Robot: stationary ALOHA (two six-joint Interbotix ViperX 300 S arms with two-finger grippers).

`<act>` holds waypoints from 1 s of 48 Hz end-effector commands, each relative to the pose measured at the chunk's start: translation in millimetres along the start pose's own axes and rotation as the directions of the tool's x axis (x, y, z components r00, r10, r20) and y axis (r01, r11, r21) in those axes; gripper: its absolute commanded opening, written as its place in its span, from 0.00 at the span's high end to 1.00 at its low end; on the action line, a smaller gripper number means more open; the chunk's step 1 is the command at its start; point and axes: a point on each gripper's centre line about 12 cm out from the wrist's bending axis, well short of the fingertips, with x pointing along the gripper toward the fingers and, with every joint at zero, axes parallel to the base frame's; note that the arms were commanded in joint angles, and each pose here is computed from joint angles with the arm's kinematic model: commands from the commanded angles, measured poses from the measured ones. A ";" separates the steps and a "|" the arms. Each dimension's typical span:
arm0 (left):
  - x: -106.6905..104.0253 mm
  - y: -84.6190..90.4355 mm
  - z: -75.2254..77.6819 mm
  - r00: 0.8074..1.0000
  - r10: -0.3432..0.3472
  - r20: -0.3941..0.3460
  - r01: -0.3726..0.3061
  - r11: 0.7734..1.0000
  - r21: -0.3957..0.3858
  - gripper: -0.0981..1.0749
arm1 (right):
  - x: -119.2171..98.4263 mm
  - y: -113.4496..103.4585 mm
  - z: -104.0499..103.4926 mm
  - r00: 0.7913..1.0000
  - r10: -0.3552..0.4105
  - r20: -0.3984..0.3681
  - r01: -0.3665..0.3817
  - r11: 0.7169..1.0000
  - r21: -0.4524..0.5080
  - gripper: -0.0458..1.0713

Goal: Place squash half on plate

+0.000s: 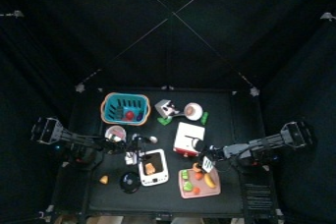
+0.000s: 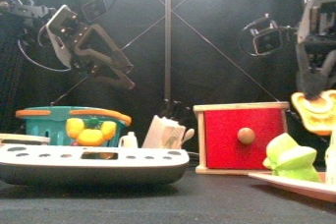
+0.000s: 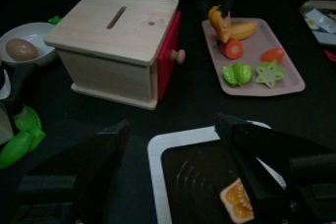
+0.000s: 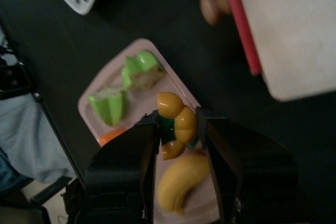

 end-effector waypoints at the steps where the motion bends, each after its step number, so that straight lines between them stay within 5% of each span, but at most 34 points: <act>1: 0.7 -0.5 6.5 1.000 0.001 0.022 -0.001 1.000 -0.004 0.05 | -7.7 5.7 4.5 0.998 0.042 0.038 -0.042 0.999 -0.003 0.40; 19: 1.1 -0.7 6.5 1.000 0.001 0.021 -0.001 1.000 -0.004 0.05 | 14.3 27.8 5.2 0.992 0.113 0.053 -0.112 0.994 -0.011 0.40; 48: 1.0 -1.0 4.9 1.000 -0.003 0.011 0.003 1.000 -0.003 0.05 | 46.1 48.0 2.2 0.998 0.064 -0.017 -0.065 0.994 -0.089 0.37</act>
